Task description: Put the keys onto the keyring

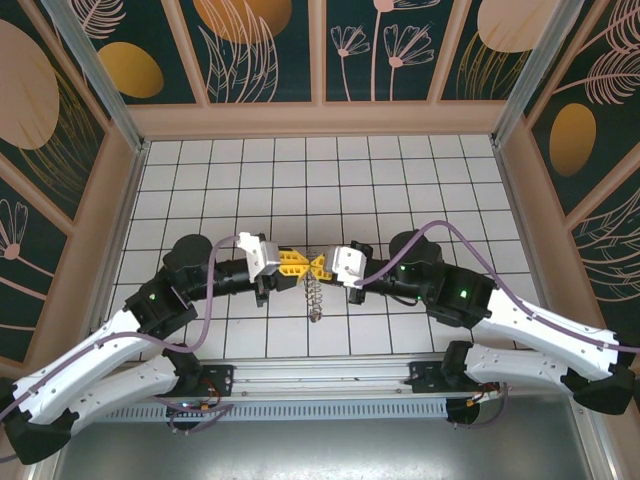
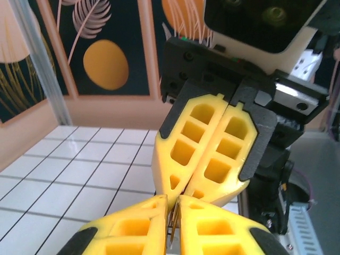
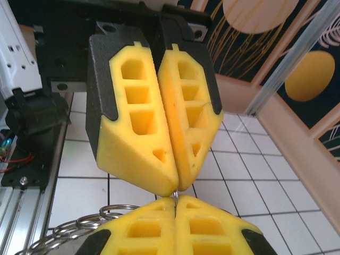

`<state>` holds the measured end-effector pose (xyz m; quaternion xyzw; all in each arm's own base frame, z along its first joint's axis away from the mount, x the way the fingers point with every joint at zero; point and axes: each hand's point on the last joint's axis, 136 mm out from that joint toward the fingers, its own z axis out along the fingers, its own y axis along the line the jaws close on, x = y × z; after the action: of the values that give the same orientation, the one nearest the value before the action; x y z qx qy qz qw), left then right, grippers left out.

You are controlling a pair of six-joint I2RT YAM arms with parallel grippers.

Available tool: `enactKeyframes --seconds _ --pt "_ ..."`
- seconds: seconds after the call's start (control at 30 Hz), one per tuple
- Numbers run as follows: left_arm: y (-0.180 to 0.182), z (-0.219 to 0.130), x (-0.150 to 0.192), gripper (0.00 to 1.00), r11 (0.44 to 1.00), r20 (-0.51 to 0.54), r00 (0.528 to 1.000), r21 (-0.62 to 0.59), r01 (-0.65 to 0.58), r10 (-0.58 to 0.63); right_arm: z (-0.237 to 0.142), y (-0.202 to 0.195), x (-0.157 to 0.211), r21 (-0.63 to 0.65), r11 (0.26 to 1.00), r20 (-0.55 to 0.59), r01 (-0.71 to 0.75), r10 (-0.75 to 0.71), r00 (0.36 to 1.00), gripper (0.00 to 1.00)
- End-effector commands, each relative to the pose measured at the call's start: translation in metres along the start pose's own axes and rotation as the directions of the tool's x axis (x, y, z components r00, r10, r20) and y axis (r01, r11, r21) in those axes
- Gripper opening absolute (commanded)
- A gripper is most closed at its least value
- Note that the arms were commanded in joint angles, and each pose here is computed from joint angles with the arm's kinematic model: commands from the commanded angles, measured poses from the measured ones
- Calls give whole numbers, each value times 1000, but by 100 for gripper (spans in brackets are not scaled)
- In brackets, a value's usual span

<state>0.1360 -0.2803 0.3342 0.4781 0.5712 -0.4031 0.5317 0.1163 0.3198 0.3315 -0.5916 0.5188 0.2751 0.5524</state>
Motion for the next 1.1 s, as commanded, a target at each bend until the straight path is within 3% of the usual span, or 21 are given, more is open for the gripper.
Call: enactKeyframes --seconds 0.0,0.33,0.47,0.7,0.87,1.07 --pt "23 0 27 13 992 -138 990 -124 -20 3 -5 2 -30 -37 999 88 29 -26 996 0" --pt "26 6 34 14 993 -176 984 -119 -25 4 -6 4 -37 -71 997 119 17 -8 993 0" --pt "16 10 20 0 998 -92 996 -57 -26 20 -5 4 -37 -76 997 135 10 1 991 0" --pt "-2 0 -13 0 999 77 996 12 -48 47 -8 1 -34 -56 998 139 -17 24 990 0" --pt "-10 -18 -40 0 998 197 978 7 -70 67 -9 4 -28 -61 997 139 -38 46 989 16" --pt "-14 -23 -49 0 997 241 968 18 -74 67 -14 6 -31 -60 997 167 -37 47 985 21"
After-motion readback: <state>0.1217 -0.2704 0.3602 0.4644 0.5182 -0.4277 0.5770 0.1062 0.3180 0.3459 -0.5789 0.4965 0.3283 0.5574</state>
